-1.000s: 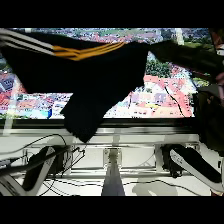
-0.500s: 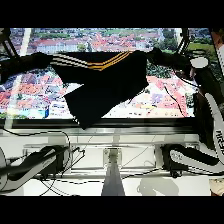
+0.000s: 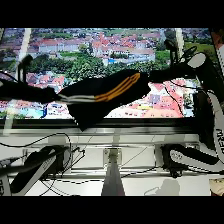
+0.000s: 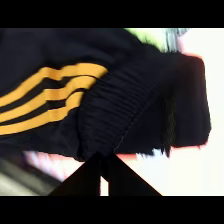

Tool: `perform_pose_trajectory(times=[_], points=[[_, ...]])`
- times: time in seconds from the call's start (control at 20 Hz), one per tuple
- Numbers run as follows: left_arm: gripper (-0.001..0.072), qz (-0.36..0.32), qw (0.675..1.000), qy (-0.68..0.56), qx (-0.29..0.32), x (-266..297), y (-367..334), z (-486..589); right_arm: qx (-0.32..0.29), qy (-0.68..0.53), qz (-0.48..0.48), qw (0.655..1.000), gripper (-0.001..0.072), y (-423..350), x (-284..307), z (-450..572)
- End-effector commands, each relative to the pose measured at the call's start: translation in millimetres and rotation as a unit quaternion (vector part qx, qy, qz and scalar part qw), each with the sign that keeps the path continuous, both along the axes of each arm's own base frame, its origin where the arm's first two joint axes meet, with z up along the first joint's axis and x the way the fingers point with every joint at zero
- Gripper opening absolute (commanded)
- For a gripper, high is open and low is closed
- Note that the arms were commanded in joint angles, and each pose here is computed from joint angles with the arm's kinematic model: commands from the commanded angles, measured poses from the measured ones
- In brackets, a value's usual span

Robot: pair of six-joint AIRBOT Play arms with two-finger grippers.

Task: Fold the clothes and pants, and hang the long-sleeved shirts on hangers.

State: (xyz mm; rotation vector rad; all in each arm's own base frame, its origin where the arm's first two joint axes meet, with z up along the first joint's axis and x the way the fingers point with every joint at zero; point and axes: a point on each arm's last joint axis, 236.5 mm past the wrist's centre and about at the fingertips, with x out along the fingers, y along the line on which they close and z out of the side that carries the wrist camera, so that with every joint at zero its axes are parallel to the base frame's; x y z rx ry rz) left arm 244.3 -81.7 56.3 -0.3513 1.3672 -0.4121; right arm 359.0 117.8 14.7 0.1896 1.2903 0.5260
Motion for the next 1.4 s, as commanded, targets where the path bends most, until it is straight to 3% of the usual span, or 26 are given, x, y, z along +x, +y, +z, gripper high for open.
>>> perform_pose_trajectory(times=[0.0, 0.15, 0.25, 0.3, 0.35, 0.4, 0.45, 0.5, 0.85, 0.95, 1.1, 1.25, 1.35], points=[[0.0008, -0.001, 0.995, 0.096, -0.030, -54.3, -23.5, -41.6, -0.090, 0.113, 0.057, 0.988, 0.0021, -37.6, -59.1, -18.4], [0.0008, 0.010, 0.985, 0.139, -0.098, -80.0, -66.1, -78.4, -0.124, 0.122, 0.062, 0.983, 0.0021, -53.4, -63.9, -22.8], [0.0010, 0.026, 0.987, 0.133, -0.089, -84.6, -73.6, -108.9, -0.130, 0.094, 0.051, 0.986, 0.0051, -55.4, -49.6, -24.0], [0.0018, 0.034, 0.988, 0.125, -0.083, -83.7, -73.8, -118.9, -0.131, 0.072, 0.043, 0.988, 0.0245, -55.4, -38.4, -24.1], [0.0151, 0.038, 0.989, 0.121, -0.080, -83.0, -73.7, -123.9, -0.132, 0.047, 0.033, 0.990, 0.0536, -55.8, -25.6, -23.9], [0.0452, 0.040, 0.989, 0.117, -0.079, -81.2, -73.5, -124.4, -0.133, 0.022, 0.023, 0.991, 0.0596, -56.3, -12.7, -23.3], [0.0720, 0.045, 0.989, 0.112, -0.082, -77.7, -74.1, -123.8, -0.134, 0.002, 0.014, 0.991, 0.0597, -57.0, -1.3, -23.6], [0.0693, 0.049, 0.989, 0.109, -0.086, -75.2, -75.3, -122.8, -0.134, -0.011, 0.006, 0.991, 0.0598, -57.7, 8.0, -25.6], [0.0692, 0.057, 0.989, 0.101, -0.090, -69.9, -76.1, -121.9, -0.129, 0.049, -0.049, 0.989, 0.0595, -88.2, 28.9, -74.7], [0.0692, 0.057, 0.989, 0.100, -0.089, -69.4, -75.9, -122.0, -0.067, 0.087, -0.095, 0.989, 0.0593, -100.5, 36.7, -69.8], [0.0693, 0.068, 0.990, 0.085, -0.087, -61.2, -74.0, -122.9, 0.079, 0.149, -0.102, 0.980, 0.0596, -82.4, 34.1, -62.8], [0.0692, 0.077, 0.990, 0.075, -0.090, -54.7, -74.2, -122.0, 0.088, 0.172, -0.065, 0.979, 0.0678, -69.8, 26.4, -87.9], [0.0692, 0.080, 0.990, 0.074, -0.094, -53.4, -75.4, -120.8, 0.082, 0.174, -0.046, 0.980, 0.0678, -54.5, 27.9, -102.7]])
